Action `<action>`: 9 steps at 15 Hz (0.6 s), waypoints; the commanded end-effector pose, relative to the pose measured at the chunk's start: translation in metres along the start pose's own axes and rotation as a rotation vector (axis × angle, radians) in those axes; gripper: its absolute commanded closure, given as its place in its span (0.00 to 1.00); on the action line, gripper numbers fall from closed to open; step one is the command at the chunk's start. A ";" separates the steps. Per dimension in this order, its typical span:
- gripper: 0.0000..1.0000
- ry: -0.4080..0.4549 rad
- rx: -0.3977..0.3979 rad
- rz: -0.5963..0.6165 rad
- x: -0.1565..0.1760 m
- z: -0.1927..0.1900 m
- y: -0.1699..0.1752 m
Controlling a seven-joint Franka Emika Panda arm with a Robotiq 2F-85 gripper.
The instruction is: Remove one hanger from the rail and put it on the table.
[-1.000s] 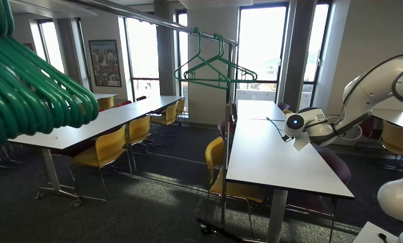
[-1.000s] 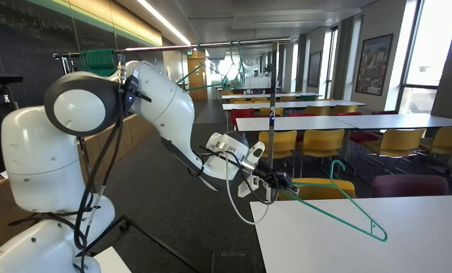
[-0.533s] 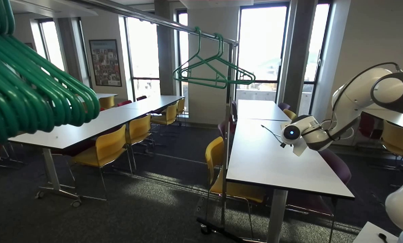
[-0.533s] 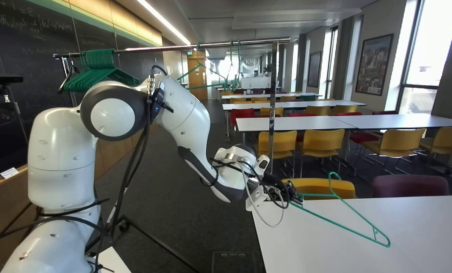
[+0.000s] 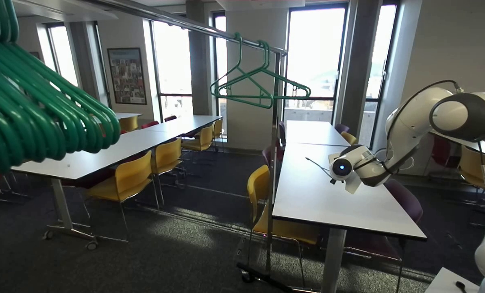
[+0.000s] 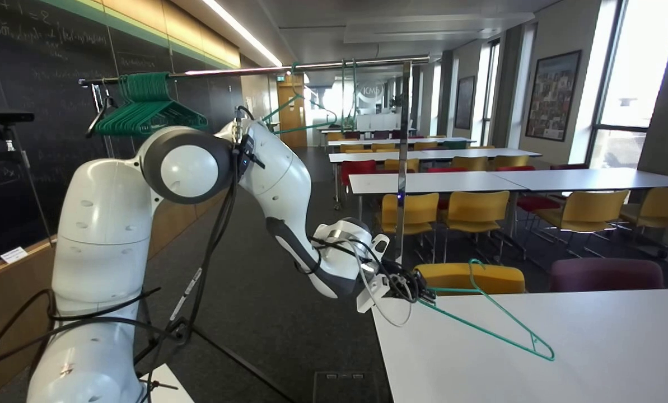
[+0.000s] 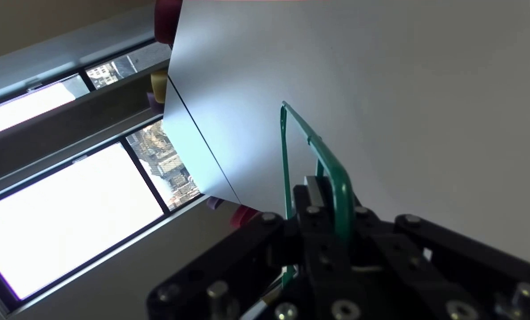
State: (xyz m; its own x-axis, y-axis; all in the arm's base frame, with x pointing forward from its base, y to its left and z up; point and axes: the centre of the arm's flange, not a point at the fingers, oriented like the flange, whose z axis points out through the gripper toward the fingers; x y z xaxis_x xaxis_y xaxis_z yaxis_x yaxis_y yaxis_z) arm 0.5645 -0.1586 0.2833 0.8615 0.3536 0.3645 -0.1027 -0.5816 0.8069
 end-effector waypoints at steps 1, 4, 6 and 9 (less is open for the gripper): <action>0.99 -0.044 0.008 -0.006 0.005 0.003 -0.003; 0.99 -0.112 0.015 -0.029 0.000 0.006 -0.006; 0.99 -0.143 0.001 -0.061 -0.005 0.011 -0.004; 0.99 -0.192 -0.052 -0.146 -0.014 0.018 0.004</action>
State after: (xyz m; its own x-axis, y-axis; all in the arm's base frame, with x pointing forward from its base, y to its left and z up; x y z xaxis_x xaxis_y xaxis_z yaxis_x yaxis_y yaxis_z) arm 0.5605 -0.1701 0.2640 0.9311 0.2798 0.2341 -0.0376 -0.5647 0.8244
